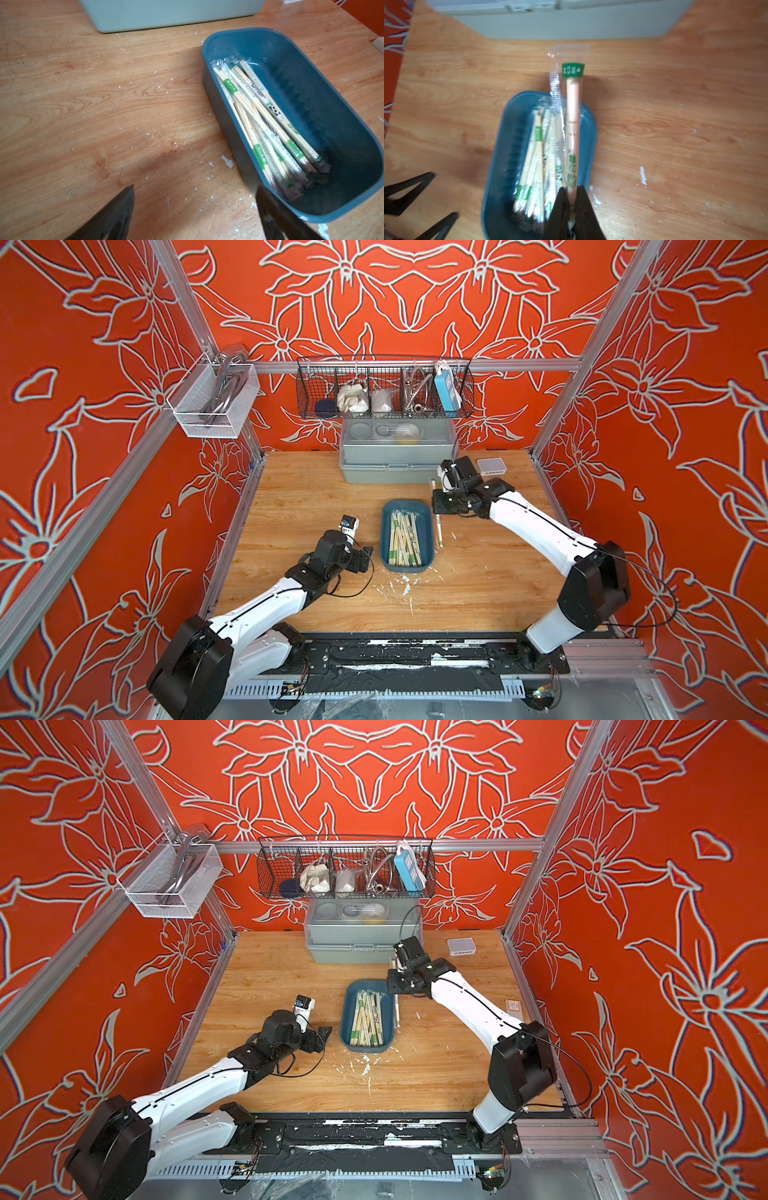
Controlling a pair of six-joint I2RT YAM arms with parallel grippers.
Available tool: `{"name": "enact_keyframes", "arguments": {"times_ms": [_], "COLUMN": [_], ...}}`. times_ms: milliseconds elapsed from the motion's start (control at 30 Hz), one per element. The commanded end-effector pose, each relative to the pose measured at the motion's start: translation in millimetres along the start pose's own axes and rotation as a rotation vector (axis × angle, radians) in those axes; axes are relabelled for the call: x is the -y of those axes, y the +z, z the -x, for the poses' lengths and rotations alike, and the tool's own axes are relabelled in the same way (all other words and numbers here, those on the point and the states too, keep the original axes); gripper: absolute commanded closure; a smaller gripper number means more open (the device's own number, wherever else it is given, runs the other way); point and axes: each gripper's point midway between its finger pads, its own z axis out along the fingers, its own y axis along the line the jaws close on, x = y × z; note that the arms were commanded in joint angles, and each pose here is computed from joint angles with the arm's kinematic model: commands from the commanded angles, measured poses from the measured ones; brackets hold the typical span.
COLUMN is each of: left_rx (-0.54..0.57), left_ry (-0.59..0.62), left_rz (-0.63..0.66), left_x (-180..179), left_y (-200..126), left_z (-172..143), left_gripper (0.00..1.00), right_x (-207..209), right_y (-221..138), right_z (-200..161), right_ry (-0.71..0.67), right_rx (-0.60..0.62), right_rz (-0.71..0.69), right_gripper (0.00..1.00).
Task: Take the paired disposable chopsticks out of the storage box
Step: Pick up the paired disposable chopsticks from the storage box, then place the paired disposable chopsticks at the center of the board.
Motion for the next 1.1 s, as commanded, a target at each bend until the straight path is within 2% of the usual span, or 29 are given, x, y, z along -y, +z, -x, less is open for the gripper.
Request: {"name": "enact_keyframes", "arguments": {"times_ms": [0,200,500,967,1067], "left_rx": [0.033,0.03,0.022,0.017,0.016], "left_ry": [-0.011,-0.012,-0.01,-0.009,-0.01], "left_rz": [-0.014,-0.027,-0.018,-0.019,-0.02], "left_x": [1.3,3.8,2.4,2.9,2.8], "left_y": [-3.4,-1.9,-1.1,-0.1,0.1], "left_z": [6.9,6.8,6.0,5.3,5.2], "left_gripper": [0.09,0.09,0.09,0.09,0.09], "right_x": [26.2,40.7,49.9,66.9,69.8], "right_y": [13.8,45.4,88.9,119.6,121.1], "right_z": [-22.5,-44.0,-52.1,-72.0,-72.8], "right_ry": [0.048,0.024,0.012,0.048,0.053], "right_rx": [-0.052,-0.124,-0.18,-0.243,-0.239], "right_rz": [-0.044,-0.092,-0.126,-0.186,-0.198], "right_gripper": [1.0,1.0,1.0,0.98,0.95]}}
